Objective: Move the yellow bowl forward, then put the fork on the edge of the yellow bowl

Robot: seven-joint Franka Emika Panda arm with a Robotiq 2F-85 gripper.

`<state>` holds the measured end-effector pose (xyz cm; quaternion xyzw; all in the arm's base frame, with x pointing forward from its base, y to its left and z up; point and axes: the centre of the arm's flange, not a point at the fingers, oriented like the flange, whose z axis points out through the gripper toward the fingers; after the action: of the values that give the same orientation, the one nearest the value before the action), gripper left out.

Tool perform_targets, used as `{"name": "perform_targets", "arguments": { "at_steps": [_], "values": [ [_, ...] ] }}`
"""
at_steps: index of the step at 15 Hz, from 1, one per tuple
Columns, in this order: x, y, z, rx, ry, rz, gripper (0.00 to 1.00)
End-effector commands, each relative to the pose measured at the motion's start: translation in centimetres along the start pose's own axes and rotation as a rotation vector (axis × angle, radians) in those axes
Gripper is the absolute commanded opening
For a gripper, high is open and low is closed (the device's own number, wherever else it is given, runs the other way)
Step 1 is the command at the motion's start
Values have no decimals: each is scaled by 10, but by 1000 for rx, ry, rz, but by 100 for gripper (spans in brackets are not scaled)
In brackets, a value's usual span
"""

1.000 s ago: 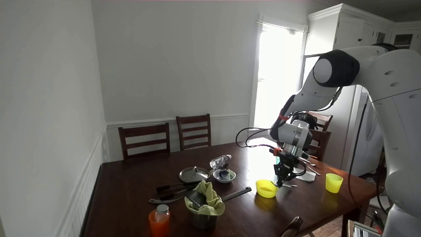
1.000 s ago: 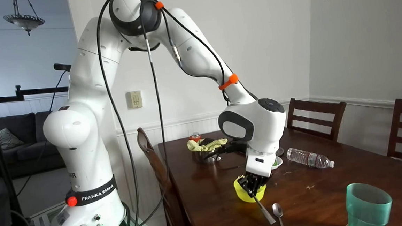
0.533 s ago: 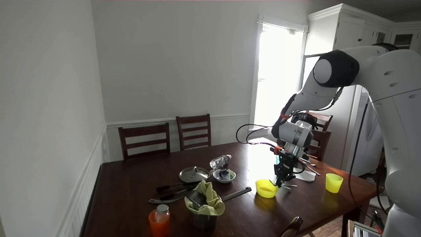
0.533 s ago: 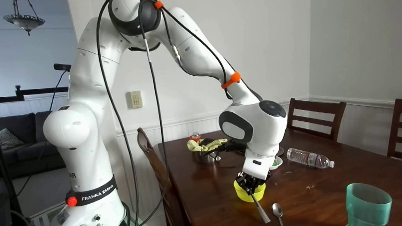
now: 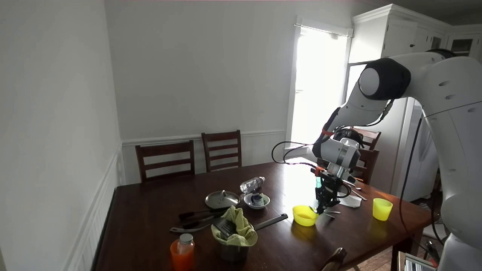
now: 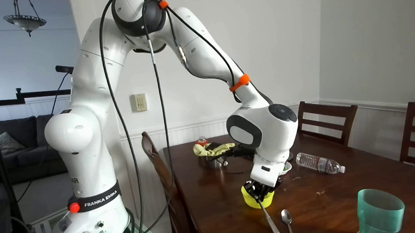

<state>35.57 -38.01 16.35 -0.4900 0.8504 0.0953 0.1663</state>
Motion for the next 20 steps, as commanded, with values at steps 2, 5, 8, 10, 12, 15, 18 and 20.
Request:
{"name": "perform_targets", "arguments": {
  "at_steps": [2,5,8,10,12,15,18,20],
  "values": [
    [5,-7,-1,14,-24,43,0],
    [4,-7,-1,15,-18,49,22],
    [4,-7,-4,24,-16,53,40],
    [4,-6,-5,29,-15,52,54],
    [4,-6,-6,34,-11,51,66],
    [2,-1,-15,33,11,22,88],
    [-3,4,-33,16,49,13,100],
    [-7,6,-47,4,60,-13,100]
  ]
}}
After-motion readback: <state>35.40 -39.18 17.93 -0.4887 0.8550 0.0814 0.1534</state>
